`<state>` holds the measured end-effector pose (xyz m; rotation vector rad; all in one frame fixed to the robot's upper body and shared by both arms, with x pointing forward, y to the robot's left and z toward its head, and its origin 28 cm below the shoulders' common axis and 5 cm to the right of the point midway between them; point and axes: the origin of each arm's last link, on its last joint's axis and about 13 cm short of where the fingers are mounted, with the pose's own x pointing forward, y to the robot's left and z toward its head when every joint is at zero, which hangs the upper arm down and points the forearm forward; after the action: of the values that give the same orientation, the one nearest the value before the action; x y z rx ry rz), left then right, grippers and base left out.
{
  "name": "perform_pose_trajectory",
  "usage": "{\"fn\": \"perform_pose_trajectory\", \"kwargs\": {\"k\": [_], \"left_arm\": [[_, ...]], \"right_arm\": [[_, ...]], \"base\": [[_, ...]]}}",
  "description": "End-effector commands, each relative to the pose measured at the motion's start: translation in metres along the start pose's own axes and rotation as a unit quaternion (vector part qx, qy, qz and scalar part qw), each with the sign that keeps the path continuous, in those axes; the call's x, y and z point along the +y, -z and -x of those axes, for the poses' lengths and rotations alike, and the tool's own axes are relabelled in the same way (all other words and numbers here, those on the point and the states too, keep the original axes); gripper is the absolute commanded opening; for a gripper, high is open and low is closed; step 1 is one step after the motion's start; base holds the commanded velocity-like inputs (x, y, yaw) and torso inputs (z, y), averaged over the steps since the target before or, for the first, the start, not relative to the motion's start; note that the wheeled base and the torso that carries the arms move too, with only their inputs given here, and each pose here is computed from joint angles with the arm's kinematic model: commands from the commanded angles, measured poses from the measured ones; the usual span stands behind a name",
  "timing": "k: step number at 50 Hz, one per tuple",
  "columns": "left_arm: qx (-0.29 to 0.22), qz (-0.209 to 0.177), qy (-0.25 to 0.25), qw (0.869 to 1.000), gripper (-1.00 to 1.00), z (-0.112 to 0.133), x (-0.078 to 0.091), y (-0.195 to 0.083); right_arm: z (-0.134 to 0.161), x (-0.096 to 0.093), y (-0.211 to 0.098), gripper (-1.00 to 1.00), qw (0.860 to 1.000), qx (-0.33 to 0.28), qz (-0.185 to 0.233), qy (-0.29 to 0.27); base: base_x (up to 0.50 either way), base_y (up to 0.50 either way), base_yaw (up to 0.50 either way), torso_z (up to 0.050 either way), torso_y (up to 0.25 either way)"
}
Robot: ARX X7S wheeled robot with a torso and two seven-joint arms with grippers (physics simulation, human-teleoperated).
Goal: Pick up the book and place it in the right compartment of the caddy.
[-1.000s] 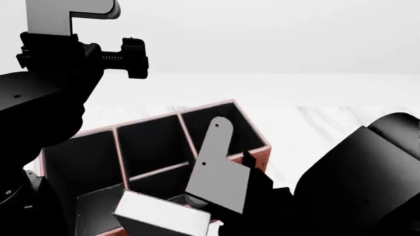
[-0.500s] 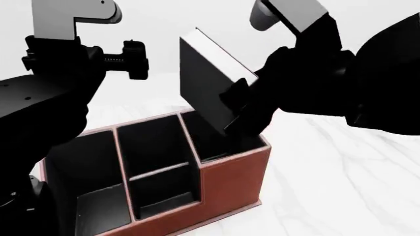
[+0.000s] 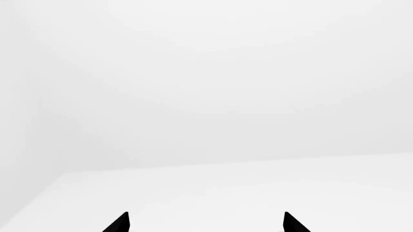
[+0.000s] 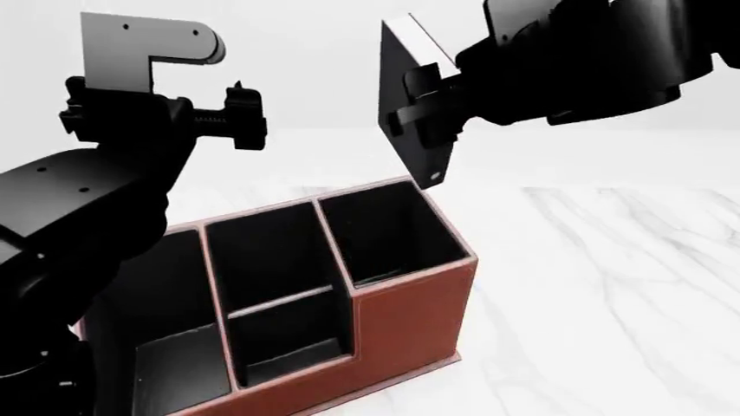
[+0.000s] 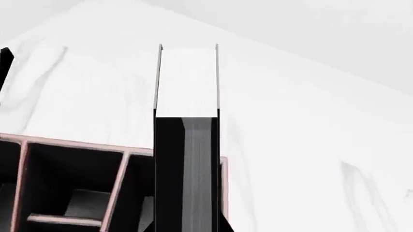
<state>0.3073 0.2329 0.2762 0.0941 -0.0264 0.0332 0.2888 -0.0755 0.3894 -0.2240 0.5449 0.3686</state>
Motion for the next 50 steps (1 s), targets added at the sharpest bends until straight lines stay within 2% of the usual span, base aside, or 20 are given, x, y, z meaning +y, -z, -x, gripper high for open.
{"fn": "perform_pose_trajectory", "kwargs": {"k": [1, 18, 32, 50], "left_arm": [[-0.003, -0.003, 0.001, 1.0, 1.0, -0.001, 0.0, 0.002], [-0.003, -0.002, 0.002, 1.0, 1.0, -0.001, 0.0, 0.002], [-0.004, -0.002, 0.001, 1.0, 1.0, -0.001, 0.0, 0.002], [-0.002, -0.003, 0.0, 1.0, 1.0, -0.001, 0.0, 0.002]], "right_arm": [[-0.026, 0.004, -0.006, -1.0, 0.999, 0.028, -0.008, 0.03], [-0.032, 0.0, -0.005, -1.0, 0.999, 0.044, -0.015, 0.027], [-0.03, 0.009, -0.002, -1.0, 0.999, 0.049, -0.007, 0.007], [-0.046, 0.015, 0.014, -1.0, 0.997, 0.073, 0.004, 0.002]], "base": [[0.0, 0.0, 0.0, 0.0, 0.0], [0.0, 0.0, 0.0, 0.0, 0.001], [0.0, 0.0, 0.0, 0.0, 0.001], [0.0, 0.0, 0.0, 0.0, 0.001]]}}
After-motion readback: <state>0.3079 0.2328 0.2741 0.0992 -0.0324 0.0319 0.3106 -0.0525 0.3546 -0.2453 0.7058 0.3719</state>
